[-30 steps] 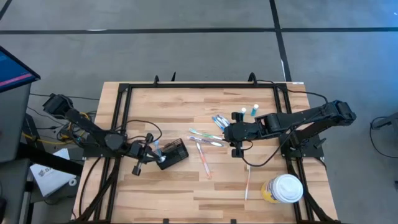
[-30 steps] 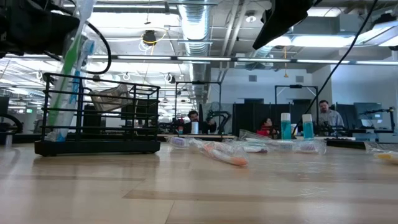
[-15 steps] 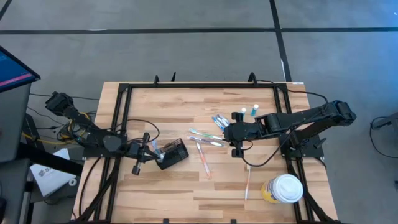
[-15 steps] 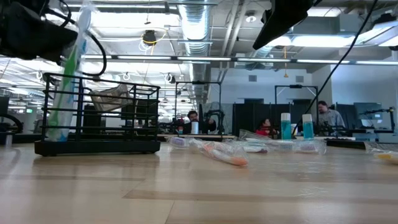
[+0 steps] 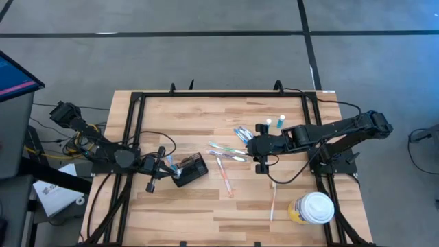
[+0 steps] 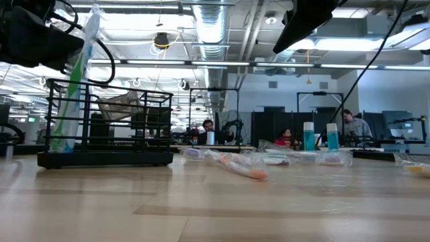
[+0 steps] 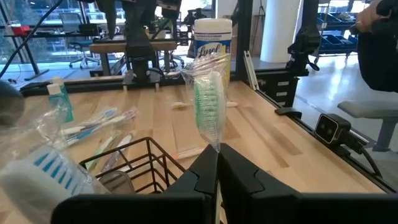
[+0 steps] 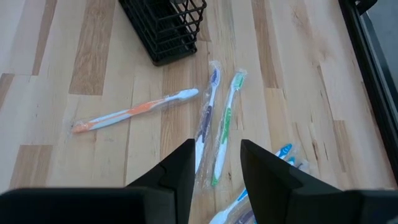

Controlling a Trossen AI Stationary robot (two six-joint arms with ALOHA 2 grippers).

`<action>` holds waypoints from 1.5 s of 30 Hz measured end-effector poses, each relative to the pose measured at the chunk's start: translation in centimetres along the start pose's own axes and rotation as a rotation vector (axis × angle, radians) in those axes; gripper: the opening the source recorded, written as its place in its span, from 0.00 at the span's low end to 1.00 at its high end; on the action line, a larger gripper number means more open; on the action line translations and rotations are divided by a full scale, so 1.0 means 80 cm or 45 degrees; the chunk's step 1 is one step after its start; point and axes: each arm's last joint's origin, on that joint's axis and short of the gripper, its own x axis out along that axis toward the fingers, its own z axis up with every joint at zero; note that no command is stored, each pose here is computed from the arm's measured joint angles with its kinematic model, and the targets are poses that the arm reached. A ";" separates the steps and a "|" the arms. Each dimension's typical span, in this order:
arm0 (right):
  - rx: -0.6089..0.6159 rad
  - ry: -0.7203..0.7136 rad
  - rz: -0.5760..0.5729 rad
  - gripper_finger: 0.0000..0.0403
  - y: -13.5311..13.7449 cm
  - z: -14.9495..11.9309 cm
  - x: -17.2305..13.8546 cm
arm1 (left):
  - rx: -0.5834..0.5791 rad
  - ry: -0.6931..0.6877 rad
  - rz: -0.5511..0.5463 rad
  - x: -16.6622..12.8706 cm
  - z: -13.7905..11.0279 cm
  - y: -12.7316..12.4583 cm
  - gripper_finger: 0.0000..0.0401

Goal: Pick & Place toothbrushing station
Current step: Put the top green toothbrush into the bottom left section of the mesh organizer, then put the left orange toothbrush into the bottom left section of the mesh organizer

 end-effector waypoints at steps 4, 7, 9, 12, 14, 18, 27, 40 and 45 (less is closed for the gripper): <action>0.000 0.000 0.000 0.29 0.000 0.000 0.000 | -0.005 0.005 0.000 0.000 -0.001 0.000 0.01; 0.000 0.000 0.000 0.29 0.000 0.000 0.000 | -0.025 0.024 0.001 0.000 -0.002 0.000 0.00; 0.000 0.000 0.000 0.29 0.000 0.000 0.000 | -0.027 0.031 0.001 0.000 -0.003 0.000 0.00; 0.000 0.000 0.000 0.29 0.000 0.000 0.000 | -0.029 0.031 0.001 0.000 -0.003 0.000 0.00; 0.000 0.000 0.000 0.29 0.000 0.000 0.000 | -0.029 0.031 0.001 0.000 -0.003 0.000 0.00; 0.000 0.000 0.000 0.29 0.000 0.000 0.000 | -0.062 0.030 0.002 0.000 -0.003 0.000 0.00; 0.000 0.000 0.000 0.29 0.000 0.000 0.000 | -0.100 -0.007 0.000 0.000 0.001 0.000 0.11; 0.000 0.000 0.000 0.29 0.000 0.000 0.000 | -0.057 -0.119 -0.014 -0.001 0.012 0.000 0.32; 0.000 0.000 0.000 0.29 0.000 0.000 0.000 | -0.055 -0.220 -0.042 -0.002 0.022 -0.001 0.33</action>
